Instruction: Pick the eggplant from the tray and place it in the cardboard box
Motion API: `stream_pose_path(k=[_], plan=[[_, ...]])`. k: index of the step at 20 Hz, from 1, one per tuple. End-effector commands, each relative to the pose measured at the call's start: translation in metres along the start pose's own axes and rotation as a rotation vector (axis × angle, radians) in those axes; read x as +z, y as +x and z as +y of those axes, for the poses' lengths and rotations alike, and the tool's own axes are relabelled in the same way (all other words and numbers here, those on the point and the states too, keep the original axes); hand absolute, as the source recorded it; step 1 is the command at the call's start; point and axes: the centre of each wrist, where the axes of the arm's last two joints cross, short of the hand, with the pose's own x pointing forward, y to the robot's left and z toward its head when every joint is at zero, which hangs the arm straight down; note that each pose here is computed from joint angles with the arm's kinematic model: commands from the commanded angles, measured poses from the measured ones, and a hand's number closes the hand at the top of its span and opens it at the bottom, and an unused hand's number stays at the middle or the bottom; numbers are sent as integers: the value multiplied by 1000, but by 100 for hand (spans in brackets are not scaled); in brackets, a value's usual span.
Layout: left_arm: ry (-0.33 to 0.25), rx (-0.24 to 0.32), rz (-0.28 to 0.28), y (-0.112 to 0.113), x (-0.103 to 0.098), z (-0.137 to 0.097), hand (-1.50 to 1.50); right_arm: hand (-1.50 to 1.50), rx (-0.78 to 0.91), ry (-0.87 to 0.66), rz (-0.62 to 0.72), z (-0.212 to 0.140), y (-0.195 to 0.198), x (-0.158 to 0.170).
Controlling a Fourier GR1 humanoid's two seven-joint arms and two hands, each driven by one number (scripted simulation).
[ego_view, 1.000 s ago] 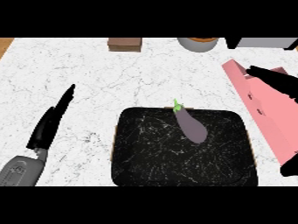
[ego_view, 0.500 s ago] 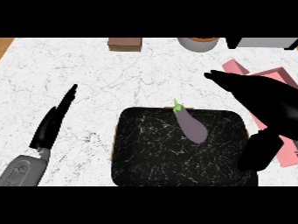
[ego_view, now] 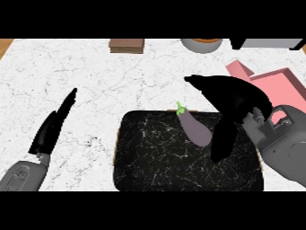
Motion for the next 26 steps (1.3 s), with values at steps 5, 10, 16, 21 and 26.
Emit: stream_pose_path(k=[5,10,16,21,26], plan=[[-10,5,-8,5,-1,13,0,-150,62,48,110,28,2,-34],[7,-6,-6,12,-10,23,0,-150,103,-26,68,26,7,-32],[6,-1,12,-13,17,-3,0,-150,122,26,94,42,12,-35],[18,3,17,-12,11,21,0,-150,120,52,85,56,2,-42],[16,-3,8,0,-7,11,0,-150,157,68,104,50,-2,-65]])
